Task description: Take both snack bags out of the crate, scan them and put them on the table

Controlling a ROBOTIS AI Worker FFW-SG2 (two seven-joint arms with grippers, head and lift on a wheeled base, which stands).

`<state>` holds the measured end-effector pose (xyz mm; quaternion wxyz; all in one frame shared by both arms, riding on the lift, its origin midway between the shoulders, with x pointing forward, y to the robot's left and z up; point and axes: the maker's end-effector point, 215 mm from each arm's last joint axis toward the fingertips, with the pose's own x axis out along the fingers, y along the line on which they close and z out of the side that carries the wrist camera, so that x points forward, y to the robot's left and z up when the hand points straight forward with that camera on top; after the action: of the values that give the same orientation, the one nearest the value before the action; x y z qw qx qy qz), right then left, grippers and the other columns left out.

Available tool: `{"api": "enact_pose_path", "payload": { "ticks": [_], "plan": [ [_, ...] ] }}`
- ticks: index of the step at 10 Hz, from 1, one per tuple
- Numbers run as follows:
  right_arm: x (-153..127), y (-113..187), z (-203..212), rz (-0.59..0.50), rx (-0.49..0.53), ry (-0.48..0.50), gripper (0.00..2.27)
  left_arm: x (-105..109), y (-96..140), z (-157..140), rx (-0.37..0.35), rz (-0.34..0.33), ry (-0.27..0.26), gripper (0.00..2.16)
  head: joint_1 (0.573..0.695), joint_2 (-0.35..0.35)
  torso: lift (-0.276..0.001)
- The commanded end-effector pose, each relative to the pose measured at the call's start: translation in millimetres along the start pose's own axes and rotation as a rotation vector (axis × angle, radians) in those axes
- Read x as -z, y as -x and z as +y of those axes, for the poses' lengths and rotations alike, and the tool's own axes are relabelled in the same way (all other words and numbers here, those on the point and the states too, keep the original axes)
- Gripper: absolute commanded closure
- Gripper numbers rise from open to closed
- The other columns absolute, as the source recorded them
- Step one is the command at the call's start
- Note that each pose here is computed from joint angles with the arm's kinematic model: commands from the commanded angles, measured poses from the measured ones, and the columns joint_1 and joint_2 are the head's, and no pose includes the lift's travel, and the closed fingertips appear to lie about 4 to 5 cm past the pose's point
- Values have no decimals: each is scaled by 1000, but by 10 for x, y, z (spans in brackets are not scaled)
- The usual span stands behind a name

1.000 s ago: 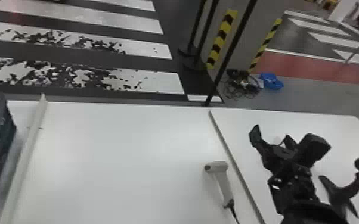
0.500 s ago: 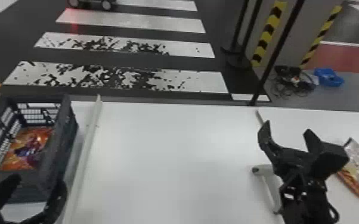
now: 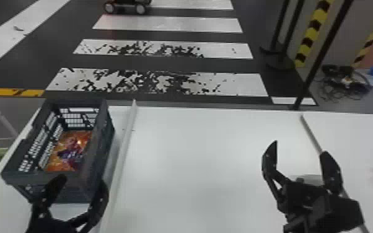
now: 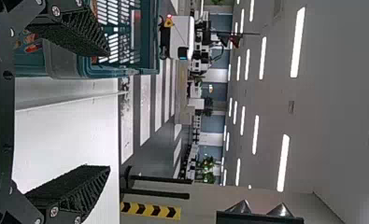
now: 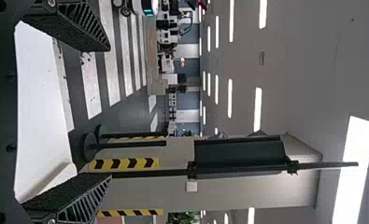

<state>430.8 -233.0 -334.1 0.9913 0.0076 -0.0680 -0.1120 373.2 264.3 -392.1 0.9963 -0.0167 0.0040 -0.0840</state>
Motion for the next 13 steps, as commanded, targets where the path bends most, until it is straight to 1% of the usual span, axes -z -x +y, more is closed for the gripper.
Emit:
{"api": "enact_pose_path", "payload": {
  "ticks": [1, 3, 4, 6, 7, 9, 10, 11, 12, 13],
  "plan": [
    [160, 177, 330, 37, -51, -11, 33, -6, -3, -30, 4, 1, -5, 140, 695, 41, -94],
    [380, 372, 672, 84, -106, -9, 36, -21, 17, -73, 10, -1, -5, 140, 695, 88, -94],
    [479, 444, 763, 105, -124, -7, 36, -58, 20, -87, 13, -6, -7, 140, 695, 118, -94],
    [632, 544, 858, 138, -141, -4, 36, -149, 9, -138, 21, -6, -5, 140, 695, 156, -94],
    [667, 567, 869, 144, -143, -3, 36, -231, 10, -166, 22, -4, -3, 140, 695, 161, -94],
    [733, 587, 863, 157, -143, -1, 36, -540, -10, -193, 27, 4, -10, 140, 695, 166, -94],
    [753, 596, 860, 162, -144, -2, 36, -556, -49, -142, 20, 57, -11, 140, 695, 165, -94],
    [767, 599, 863, 164, -148, -2, 39, -670, -78, -88, 14, 73, -19, 140, 695, 166, -94],
    [772, 589, 857, 165, -150, 1, 39, -795, -130, 33, -5, 80, -25, 140, 695, 167, -94],
    [785, 586, 864, 168, -156, 5, 39, -912, -191, 228, -34, 85, -21, 140, 695, 174, -94]
  ]
}}
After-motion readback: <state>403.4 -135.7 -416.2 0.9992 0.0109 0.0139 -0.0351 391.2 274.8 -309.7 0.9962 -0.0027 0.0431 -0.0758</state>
